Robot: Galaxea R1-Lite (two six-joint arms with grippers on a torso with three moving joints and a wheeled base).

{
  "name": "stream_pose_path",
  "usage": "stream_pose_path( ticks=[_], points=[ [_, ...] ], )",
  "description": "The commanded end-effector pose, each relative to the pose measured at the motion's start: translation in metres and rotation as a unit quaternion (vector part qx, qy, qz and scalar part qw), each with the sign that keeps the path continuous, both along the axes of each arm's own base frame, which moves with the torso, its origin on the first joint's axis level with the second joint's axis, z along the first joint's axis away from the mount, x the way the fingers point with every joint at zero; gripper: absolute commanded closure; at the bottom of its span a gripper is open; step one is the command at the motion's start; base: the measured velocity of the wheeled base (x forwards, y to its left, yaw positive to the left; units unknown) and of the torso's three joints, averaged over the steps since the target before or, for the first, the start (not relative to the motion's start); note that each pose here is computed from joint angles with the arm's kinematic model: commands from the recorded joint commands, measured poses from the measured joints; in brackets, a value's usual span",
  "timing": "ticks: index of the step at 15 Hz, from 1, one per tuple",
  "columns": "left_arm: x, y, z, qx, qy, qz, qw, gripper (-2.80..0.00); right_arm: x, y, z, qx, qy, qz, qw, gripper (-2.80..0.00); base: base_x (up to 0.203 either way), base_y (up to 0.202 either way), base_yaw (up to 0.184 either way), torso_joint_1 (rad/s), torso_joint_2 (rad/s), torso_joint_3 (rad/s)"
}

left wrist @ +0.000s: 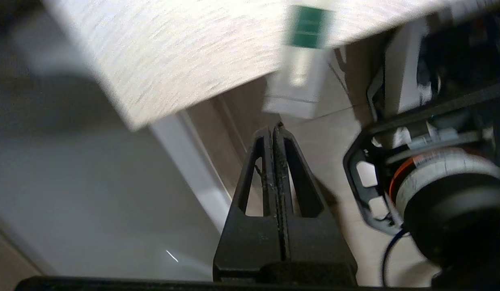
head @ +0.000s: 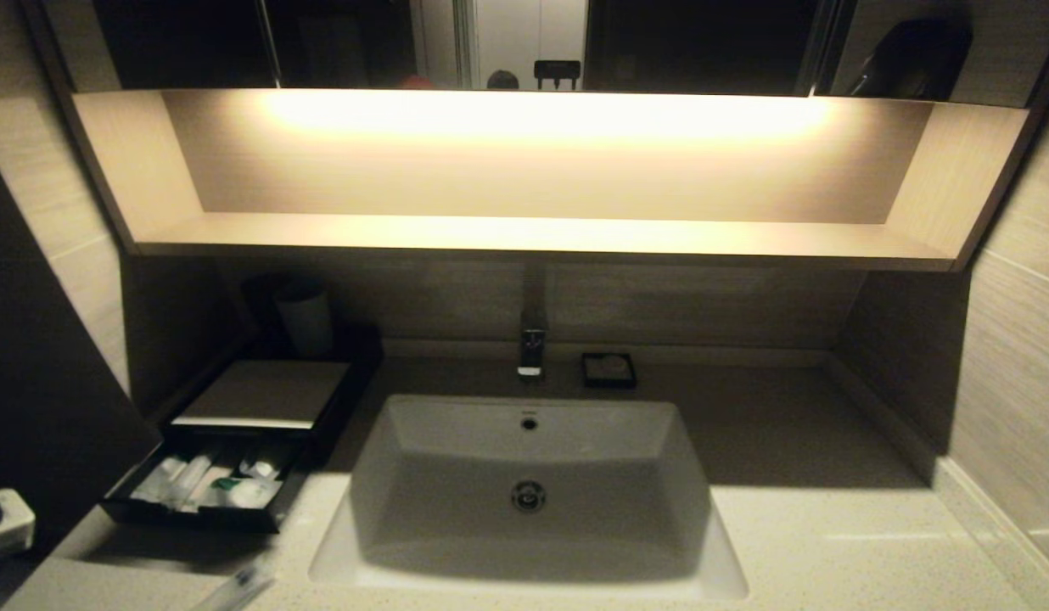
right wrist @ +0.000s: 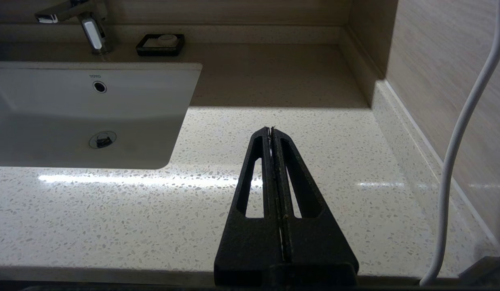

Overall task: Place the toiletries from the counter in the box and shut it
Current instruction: Pick up the bathroom toiletry

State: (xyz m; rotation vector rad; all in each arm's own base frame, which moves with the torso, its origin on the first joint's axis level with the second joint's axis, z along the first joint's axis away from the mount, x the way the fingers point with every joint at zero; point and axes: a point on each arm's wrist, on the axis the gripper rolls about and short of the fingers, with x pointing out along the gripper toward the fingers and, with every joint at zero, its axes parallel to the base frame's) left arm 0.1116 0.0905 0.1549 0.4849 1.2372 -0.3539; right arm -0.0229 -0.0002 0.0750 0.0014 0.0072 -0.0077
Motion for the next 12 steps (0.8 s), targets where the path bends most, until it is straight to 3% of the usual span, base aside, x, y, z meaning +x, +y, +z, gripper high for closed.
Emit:
stream_pose_path(
  ticks=[1, 4, 12],
  points=[
    [-0.007, -0.006, -0.006, -0.004, 0.002, -0.052, 0.9986, 0.00, 0.000, 0.000, 0.000, 0.000, 0.000, 0.000, 1.000, 0.00, 0.000, 0.000, 0.000, 0.000, 0.00, 0.000],
    [-0.012, -0.010, -0.021, -0.016, 0.027, -0.098, 0.9947, 0.00, 0.000, 0.000, 0.000, 0.000, 0.000, 0.000, 1.000, 0.00, 0.000, 0.000, 0.000, 0.000, 0.00, 0.000],
    [0.008, 0.007, -0.056, -0.042, 0.052, -0.096, 0.9932, 0.00, 0.000, 0.000, 0.000, 0.000, 0.000, 0.000, 1.000, 0.00, 0.000, 0.000, 0.000, 0.000, 0.00, 0.000]
  ],
)
